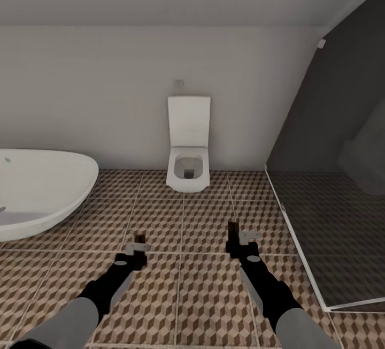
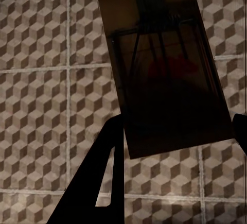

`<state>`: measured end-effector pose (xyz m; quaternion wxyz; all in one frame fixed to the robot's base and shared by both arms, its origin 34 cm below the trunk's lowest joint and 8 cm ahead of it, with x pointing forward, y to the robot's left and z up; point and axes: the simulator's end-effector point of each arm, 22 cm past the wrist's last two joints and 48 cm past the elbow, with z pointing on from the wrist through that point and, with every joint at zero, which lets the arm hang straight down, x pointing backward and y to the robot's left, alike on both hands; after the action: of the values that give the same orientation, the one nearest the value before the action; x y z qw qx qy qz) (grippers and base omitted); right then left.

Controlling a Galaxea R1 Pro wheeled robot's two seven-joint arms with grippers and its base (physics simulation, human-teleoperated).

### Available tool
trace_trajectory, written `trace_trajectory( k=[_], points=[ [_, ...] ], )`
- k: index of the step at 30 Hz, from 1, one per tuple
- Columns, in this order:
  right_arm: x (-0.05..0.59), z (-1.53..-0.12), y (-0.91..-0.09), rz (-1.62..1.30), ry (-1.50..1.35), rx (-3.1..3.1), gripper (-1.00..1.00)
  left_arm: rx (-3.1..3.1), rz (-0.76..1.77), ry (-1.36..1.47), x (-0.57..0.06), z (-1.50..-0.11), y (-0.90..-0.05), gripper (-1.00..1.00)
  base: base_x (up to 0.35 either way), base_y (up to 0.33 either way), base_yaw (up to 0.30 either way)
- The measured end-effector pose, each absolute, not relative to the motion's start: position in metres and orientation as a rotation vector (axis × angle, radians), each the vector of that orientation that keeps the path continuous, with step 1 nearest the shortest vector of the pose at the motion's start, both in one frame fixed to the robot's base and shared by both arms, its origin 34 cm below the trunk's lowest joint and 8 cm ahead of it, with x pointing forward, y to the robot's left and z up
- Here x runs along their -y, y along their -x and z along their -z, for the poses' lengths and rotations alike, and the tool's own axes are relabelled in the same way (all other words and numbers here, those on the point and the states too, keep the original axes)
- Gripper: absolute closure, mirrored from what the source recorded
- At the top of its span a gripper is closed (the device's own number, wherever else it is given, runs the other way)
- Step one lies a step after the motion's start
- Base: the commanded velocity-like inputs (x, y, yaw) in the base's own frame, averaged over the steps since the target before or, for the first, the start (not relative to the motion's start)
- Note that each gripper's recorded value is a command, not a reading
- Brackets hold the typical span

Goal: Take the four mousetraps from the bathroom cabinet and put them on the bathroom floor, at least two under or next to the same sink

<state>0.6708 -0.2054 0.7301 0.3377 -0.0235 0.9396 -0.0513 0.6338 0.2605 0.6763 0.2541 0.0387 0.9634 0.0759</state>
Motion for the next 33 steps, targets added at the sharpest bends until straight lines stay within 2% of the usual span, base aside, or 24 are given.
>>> trace_trajectory(
  k=[33],
  points=[
    [0.201, -0.673, -0.668, 0.125, 0.067, -2.499, 1.0, -2.584, -0.113, -0.104, -0.214, -0.645, -0.661, 1.0, 0.0, 0.0, 0.0]
  ],
)
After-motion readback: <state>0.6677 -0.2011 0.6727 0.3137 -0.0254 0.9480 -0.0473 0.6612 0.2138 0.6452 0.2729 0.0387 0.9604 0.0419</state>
